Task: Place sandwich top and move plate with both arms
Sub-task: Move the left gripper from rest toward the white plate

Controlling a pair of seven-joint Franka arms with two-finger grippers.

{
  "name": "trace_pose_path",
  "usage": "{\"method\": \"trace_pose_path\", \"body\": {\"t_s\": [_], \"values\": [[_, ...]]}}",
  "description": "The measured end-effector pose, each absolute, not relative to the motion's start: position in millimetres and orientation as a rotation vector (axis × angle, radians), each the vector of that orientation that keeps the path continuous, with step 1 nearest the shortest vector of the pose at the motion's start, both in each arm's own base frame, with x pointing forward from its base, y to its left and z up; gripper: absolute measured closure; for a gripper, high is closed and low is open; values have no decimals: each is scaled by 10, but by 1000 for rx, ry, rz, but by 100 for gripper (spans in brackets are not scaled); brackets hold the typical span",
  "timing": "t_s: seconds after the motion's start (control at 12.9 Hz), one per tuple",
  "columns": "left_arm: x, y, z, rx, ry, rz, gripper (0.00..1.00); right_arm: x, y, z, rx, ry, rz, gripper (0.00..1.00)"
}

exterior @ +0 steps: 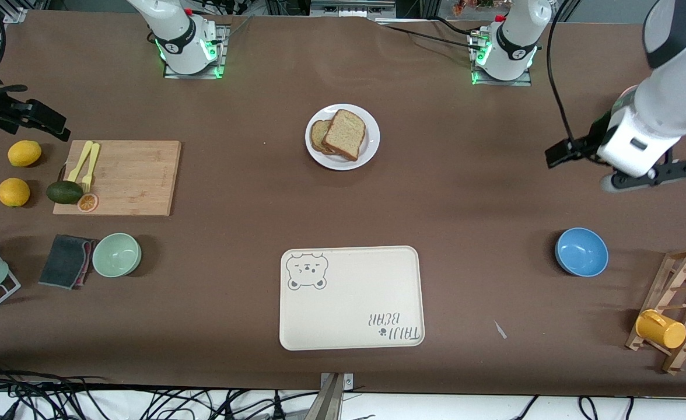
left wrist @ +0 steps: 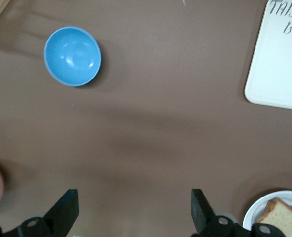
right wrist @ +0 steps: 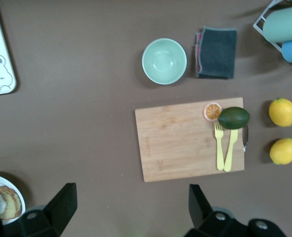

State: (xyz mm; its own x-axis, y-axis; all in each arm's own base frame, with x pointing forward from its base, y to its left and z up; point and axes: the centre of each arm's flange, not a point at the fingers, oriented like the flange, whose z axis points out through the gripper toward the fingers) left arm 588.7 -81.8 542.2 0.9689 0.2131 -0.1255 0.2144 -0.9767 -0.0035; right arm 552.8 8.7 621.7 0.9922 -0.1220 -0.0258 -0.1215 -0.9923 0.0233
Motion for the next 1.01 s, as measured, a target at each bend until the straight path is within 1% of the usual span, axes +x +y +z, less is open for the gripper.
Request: {"method": "trace_pose_path", "body": {"t_s": [0.16, 0.31, 0.47, 0.62, 0.78, 1.01], "values": [[6080, -784, 5247, 3022, 381, -163, 0, 5541, 90, 6195, 3118, -190, -38, 0], [6126, -743, 5160, 2987, 405, -179, 0, 5547, 77, 6204, 3118, -192, -26, 0], [6103, -801, 5068, 2882, 426, -228, 0, 5522, -15, 6209, 3116, -202, -47, 0], [6086, -845, 4836, 2788, 433, -227, 0, 5471, -263, 6204, 3135, -232, -91, 0], [6007, -989, 4463, 2774, 403, -222, 0, 5470, -442, 6243, 3143, -244, -67, 0], [5824, -1346, 3886, 2748, 409, -169, 0, 5480, -462, 6355, 3144, -245, -20, 0]]}}
